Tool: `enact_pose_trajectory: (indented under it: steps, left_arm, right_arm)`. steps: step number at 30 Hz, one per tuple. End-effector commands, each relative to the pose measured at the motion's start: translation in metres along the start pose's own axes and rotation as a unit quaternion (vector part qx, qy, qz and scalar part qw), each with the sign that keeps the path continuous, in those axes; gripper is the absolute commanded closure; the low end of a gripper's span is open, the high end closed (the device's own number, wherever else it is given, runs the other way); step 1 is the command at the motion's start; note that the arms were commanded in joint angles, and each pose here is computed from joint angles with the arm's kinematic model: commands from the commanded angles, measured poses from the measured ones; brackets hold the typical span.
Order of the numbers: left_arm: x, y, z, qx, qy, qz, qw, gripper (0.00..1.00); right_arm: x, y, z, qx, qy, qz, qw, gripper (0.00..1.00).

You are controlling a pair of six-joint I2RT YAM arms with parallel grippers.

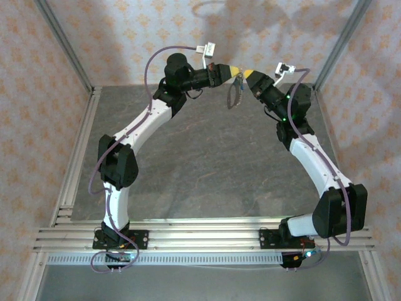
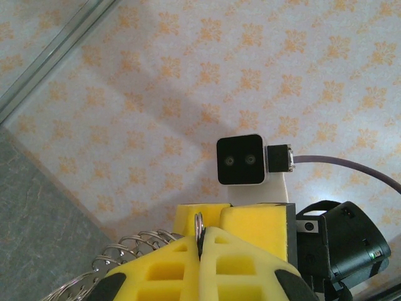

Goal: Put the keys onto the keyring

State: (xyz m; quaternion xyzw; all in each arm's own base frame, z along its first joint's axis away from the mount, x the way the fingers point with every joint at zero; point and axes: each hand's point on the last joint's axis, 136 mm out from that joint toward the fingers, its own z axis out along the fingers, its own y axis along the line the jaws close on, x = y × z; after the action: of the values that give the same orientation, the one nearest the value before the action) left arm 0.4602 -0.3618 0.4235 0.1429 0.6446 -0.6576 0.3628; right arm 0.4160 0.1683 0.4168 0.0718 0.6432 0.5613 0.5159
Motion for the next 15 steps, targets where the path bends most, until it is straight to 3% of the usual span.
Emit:
enact_pose_trajectory:
  steps: [1,9,12,15]
  left_arm:
    - [-0.02,-0.047,-0.007,0.034,-0.03,0.04,0.998,1.0]
    - [-0.022,-0.049,-0.008,0.036,-0.036,0.042,0.998,1.0]
    - [-0.021,-0.048,-0.008,0.035,-0.036,0.04,0.998,1.0]
    - [-0.02,-0.047,-0.008,0.033,-0.036,0.04,0.998,1.0]
  right_arm:
    - [-0.003,0.02,0.008,-0.034,-0.001,-0.014,0.999,0.8]
    - [0.029,0.005,0.025,-0.032,0.035,0.004,0.999,0.97]
    - [0.033,0.003,0.026,-0.034,0.038,0.008,0.999,0.97]
    - [0.033,0.004,0.023,-0.033,0.033,0.004,0.999,0.86]
